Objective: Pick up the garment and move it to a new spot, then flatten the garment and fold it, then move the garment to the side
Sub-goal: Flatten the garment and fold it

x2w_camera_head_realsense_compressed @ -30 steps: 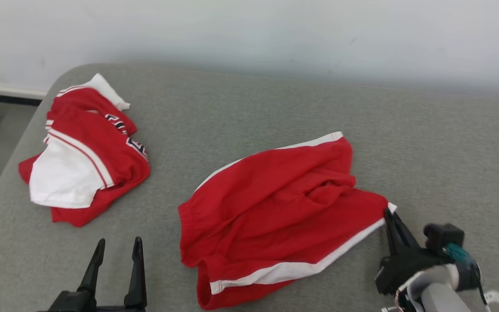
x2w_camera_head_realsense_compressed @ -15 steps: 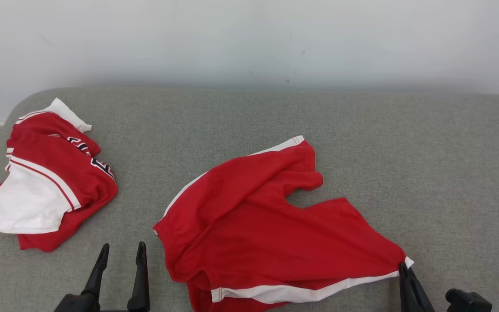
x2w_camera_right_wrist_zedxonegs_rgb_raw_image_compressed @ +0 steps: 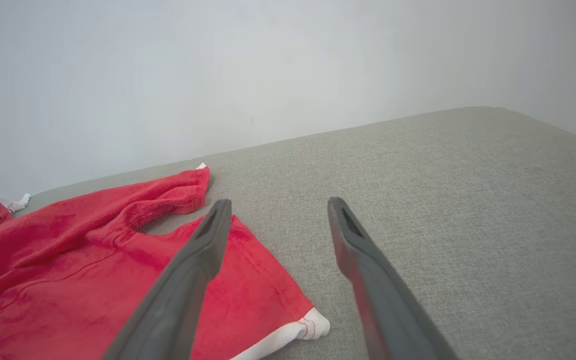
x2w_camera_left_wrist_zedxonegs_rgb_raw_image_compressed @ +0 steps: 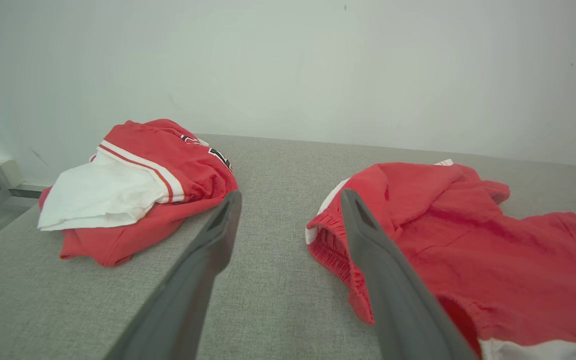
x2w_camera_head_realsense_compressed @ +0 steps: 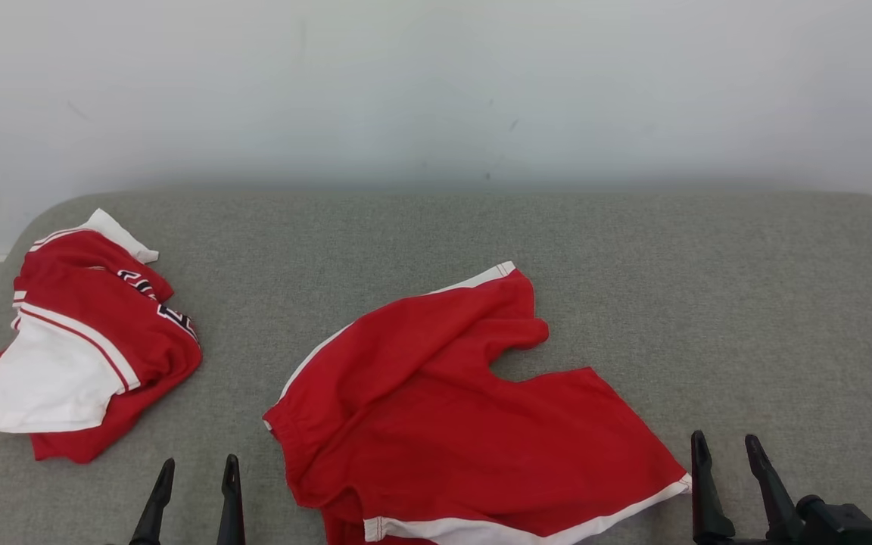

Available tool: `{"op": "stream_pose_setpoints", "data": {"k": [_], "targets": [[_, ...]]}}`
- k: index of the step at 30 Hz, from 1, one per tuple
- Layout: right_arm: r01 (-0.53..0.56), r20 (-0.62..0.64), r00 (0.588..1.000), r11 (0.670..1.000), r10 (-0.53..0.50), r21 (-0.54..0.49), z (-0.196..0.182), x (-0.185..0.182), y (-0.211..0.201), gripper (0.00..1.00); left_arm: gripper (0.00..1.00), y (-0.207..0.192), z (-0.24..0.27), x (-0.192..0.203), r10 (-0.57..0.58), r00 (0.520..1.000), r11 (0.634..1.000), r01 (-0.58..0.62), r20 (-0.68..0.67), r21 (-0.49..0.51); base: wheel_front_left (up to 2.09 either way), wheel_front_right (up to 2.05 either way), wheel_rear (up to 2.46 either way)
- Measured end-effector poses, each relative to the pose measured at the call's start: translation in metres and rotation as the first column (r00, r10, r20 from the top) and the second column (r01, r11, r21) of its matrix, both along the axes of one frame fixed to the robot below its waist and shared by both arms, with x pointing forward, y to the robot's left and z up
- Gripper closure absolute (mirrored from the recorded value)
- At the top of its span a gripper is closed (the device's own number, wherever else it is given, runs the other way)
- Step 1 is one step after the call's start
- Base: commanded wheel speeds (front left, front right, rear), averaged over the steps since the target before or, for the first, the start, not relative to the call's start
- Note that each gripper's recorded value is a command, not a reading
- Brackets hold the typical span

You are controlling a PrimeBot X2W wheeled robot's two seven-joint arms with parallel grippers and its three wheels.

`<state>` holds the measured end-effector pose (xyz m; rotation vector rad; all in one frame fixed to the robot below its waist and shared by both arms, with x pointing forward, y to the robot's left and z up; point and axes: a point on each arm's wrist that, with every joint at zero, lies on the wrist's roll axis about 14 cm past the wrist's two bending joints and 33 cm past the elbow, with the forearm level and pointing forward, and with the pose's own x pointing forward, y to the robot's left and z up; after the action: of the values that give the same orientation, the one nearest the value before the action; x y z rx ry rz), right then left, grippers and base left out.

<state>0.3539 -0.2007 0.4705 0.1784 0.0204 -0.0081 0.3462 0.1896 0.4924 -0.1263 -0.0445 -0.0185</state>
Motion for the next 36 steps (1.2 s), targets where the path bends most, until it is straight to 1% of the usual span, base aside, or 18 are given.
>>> {"op": "stream_pose_setpoints", "data": {"k": [9,14,30,36], "targets": [[-0.045,0.077,0.996,0.998,0.048,-0.037,0.025,-0.002,0.014,0.0,0.0,0.001,0.002,-0.002,-0.008,1.0,0.999,0.008,0.004,0.037,0.0,0.0,0.0],[-0.05,0.09,0.995,0.998,0.054,-0.046,0.029,-0.005,0.015,0.0,0.0,0.0,0.004,-0.004,-0.014,1.0,0.999,0.013,0.012,0.044,0.0,0.0,0.0],[-0.057,0.065,0.996,0.998,0.06,-0.038,0.02,-0.012,0.02,0.0,0.0,0.02,-0.004,-0.015,0.048,0.999,0.996,-0.046,-0.014,0.082,0.0,0.0,0.0],[-0.055,0.052,0.997,0.997,0.057,-0.045,0.017,-0.013,0.019,0.0,0.0,0.021,-0.004,-0.015,0.046,0.999,0.995,-0.044,-0.015,0.088,0.0,0.0,0.0]]}}
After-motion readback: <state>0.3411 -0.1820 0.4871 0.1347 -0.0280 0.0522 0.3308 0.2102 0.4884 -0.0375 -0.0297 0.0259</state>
